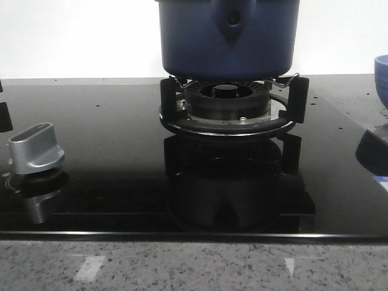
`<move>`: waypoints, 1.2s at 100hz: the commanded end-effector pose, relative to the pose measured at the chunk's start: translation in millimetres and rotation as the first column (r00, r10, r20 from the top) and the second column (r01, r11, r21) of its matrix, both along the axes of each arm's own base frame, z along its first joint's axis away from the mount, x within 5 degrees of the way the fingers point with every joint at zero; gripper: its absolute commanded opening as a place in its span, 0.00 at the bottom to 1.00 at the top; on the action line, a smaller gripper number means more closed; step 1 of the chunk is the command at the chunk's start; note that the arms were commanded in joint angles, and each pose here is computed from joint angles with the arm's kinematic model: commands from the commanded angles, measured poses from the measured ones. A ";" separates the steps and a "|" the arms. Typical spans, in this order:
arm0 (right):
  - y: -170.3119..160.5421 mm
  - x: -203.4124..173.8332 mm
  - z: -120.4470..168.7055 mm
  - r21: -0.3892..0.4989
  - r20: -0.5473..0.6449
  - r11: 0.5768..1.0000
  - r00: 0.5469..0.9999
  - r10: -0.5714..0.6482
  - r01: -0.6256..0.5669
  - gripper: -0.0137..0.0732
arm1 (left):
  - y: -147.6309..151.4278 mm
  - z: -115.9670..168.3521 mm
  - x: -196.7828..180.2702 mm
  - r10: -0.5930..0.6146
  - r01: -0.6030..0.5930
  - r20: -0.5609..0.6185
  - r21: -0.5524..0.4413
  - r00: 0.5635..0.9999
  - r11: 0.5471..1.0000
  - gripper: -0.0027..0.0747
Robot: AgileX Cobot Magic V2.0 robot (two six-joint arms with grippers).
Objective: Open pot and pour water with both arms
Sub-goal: 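Grasp the blue knob on the saucepan lid with the left gripper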
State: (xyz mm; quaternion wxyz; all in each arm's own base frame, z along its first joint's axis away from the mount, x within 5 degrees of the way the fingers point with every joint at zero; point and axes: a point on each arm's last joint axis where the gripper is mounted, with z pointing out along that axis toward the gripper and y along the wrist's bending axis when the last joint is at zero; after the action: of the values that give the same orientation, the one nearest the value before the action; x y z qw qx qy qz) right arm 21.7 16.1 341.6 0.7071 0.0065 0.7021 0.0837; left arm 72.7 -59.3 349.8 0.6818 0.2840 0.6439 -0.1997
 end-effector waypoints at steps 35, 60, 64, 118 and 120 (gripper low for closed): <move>-1.3 2.0 12.1 -0.011 0.035 1.000 0.999 -0.016 0.017 0.52 | -42.0 46.7 71.1 -0.161 0.157 -0.102 -0.047 0.982 0.986 0.60; -1.3 2.0 12.1 -0.011 0.035 1.000 0.999 -0.016 0.017 0.52 | -78.1 56.9 118.9 -0.229 0.226 -0.161 -0.037 0.960 0.973 0.62; -1.3 2.0 12.1 -0.011 0.035 1.000 0.999 -0.016 0.017 0.52 | -84.6 55.7 126.8 -0.238 0.236 -0.175 -0.033 0.955 0.971 0.62; -1.3 2.0 12.1 -0.011 0.035 1.000 0.999 -0.016 0.017 0.52 | -139.3 47.9 194.7 -0.291 0.300 -0.224 0.004 0.930 0.954 0.71; -1.3 2.0 12.1 -0.011 0.035 1.000 0.999 -0.016 0.017 0.52 | -140.8 48.2 195.1 -0.296 0.306 -0.213 0.015 0.931 0.952 0.71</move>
State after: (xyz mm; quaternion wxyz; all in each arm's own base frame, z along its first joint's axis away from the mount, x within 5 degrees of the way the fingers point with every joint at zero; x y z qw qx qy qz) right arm 21.6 17.1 338.2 0.6938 0.0007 0.7152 0.0839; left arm 270.7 -197.7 375.5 0.5358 0.3752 0.6912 -0.3074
